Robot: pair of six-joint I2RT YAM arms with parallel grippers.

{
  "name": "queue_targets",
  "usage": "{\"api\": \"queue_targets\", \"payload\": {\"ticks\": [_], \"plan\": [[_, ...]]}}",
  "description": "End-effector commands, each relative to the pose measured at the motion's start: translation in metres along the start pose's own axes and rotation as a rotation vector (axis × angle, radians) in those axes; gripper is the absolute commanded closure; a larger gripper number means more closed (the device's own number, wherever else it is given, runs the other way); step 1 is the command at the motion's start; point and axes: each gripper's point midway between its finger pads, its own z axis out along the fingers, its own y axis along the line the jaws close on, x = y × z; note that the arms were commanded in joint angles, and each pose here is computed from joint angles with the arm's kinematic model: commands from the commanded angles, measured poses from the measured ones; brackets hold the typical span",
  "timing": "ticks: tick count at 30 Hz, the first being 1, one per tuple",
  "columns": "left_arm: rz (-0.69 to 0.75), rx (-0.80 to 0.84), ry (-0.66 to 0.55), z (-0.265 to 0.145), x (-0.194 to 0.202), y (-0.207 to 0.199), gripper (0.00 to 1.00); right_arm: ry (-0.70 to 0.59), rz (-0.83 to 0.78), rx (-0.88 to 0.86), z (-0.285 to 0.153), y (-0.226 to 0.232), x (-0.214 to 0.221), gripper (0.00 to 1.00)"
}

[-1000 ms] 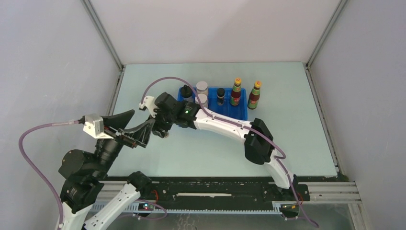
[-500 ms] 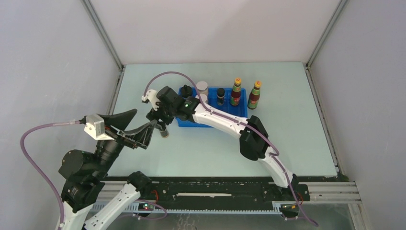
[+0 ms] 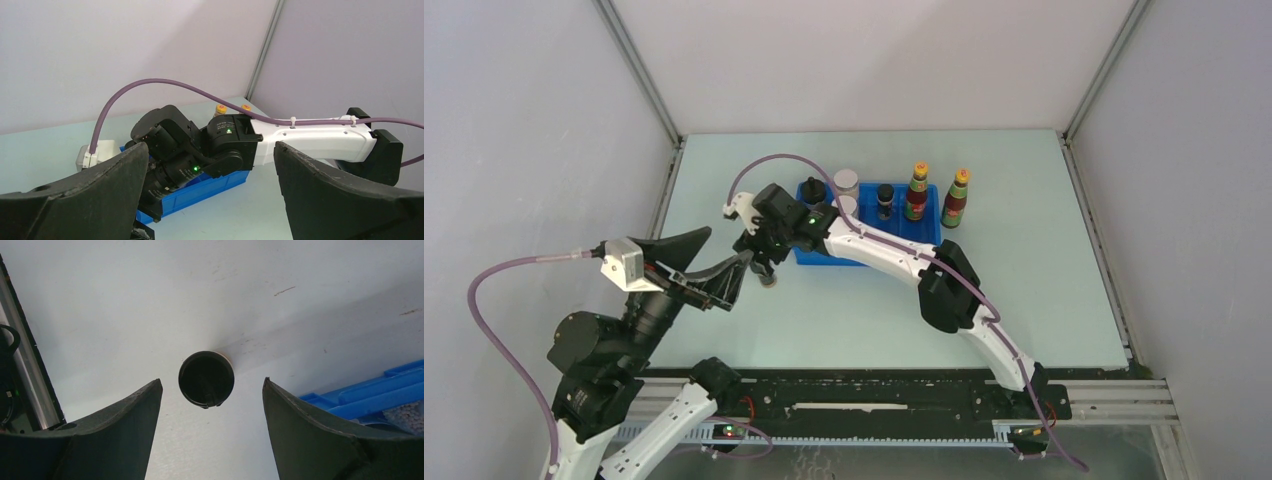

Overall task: Organize the condiment bottles
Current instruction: Pick up the bottle from the center of the board.

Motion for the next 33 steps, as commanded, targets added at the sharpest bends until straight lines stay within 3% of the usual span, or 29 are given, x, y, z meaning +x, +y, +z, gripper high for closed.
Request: {"api": "queue_targets", "payload": {"ticks": [1,15,33], "plan": [[0.02,0.028,0.001,0.009,0.004,-0.004,0.0,-0.032,0.013,-0.019,-0.003,0.002,-0.013,0.18],[0.023,0.028,0.003,0.01,0.006,-0.003,0.0,-0.009,0.023,-0.044,0.005,0.006,-0.003,0.19],[0.029,0.027,0.004,0.009,0.009,-0.002,0.0,0.009,0.023,-0.084,0.012,0.011,0.003,0.28]]}}
